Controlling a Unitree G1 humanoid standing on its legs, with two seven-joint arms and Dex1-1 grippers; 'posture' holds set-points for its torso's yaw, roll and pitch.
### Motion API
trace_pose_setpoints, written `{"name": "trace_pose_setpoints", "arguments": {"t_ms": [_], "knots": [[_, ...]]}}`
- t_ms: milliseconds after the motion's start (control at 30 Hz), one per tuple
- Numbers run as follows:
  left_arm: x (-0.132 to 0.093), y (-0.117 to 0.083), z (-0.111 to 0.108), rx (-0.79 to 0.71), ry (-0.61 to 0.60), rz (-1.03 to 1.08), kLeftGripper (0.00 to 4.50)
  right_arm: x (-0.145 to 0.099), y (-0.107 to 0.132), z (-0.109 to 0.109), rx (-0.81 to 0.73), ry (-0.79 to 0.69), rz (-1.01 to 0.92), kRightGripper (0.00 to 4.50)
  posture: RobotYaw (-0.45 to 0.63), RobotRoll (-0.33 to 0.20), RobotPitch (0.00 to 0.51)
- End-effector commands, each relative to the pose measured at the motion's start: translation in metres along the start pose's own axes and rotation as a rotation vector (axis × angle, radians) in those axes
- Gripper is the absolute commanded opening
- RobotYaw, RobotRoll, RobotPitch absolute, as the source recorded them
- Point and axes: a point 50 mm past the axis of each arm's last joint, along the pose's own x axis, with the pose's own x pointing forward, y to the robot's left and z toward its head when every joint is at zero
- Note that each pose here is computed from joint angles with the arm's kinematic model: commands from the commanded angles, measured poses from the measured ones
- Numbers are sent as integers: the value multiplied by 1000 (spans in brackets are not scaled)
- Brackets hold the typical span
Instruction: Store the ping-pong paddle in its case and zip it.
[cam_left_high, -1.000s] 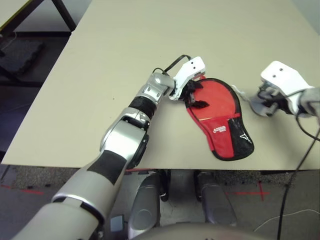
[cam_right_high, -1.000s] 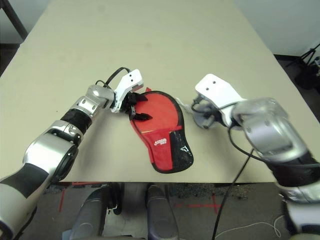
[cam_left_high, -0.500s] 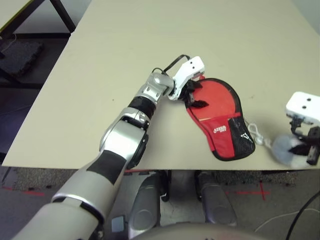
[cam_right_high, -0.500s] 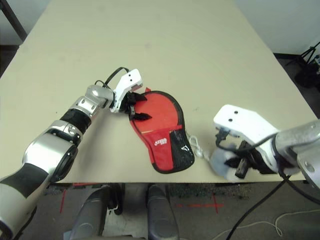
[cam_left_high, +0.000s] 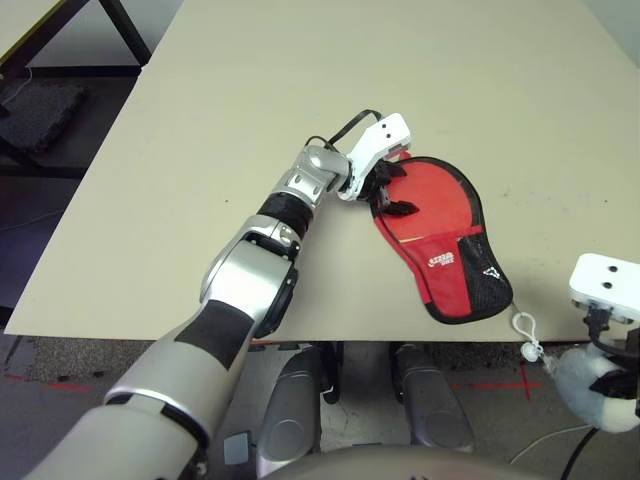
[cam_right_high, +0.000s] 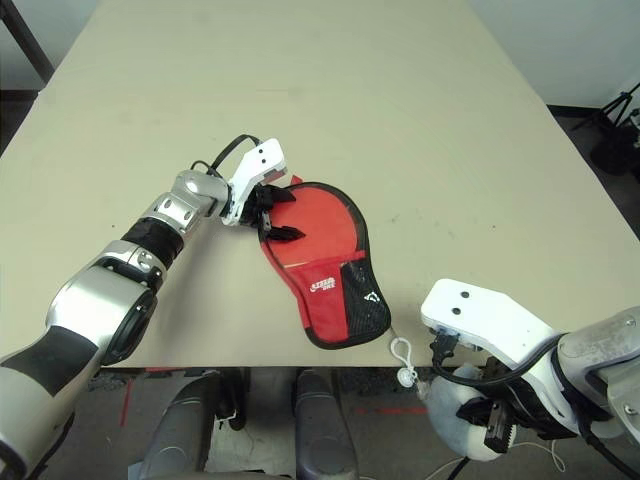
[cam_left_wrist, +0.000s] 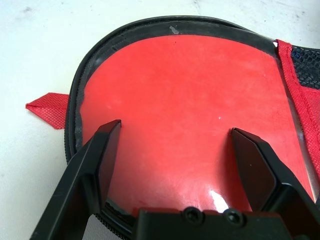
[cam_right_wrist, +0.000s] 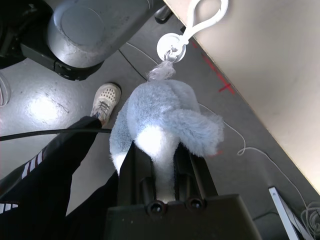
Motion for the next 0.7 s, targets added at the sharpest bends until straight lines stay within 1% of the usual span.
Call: {"name": "trace_pose_setpoints", "arguments": {"t_ms": [33, 100, 167, 233, 267, 300, 333, 400, 467, 533, 600, 700], "knots": [[5, -9, -26, -68, 82, -38, 4500, -19, -6, 4, 84, -80, 59, 936, -218, 0, 241], [2, -7, -23, -67, 58, -41, 4500, -46, -9, 10, 173, -189, 145, 1503, -213, 0, 239], [0, -6, -21, -65, 49, -44, 4500, -64, -16, 16, 187, -288, 136, 2207, -213, 0, 239], [-4, -5, -19, -67, 30, -44, 4500, -87, -39, 27, 192, -580, 29, 2853, -202, 0, 232], [-6, -4, -18, -66, 18, -43, 4500, -96, -53, 36, 195, -721, -38, 3224, -192, 0, 229], [-8, -3, -17, -66, 7, -40, 4500, -101, -65, 46, 216, -820, -90, 3506, -192, 0, 229], [-9, -3, -16, -66, 1, -38, 4500, -104, -73, 52, 235, -868, -121, 3797, -180, 0, 226], [-15, 0, -11, -76, -37, -22, 4500, -102, -98, 64, 335, -1017, -242, 4477, -164, 0, 224], [-19, 2, -7, -86, -70, -7, 4500, -94, -114, 69, 400, -1106, -331, 4477, -158, 0, 221], [-26, 5, -2, -98, -108, 25, 4500, -75, -122, 66, 458, -1086, -384, 4477, -141, 0, 219], [-32, 8, 2, -108, -146, 66, 4500, -63, -128, 63, 515, -1091, -455, 4477, -133, 0, 219], [-39, 10, 5, -123, -192, 123, 4500, -59, -137, 61, 583, -1118, -582, 4477, -130, 0, 218]]}}
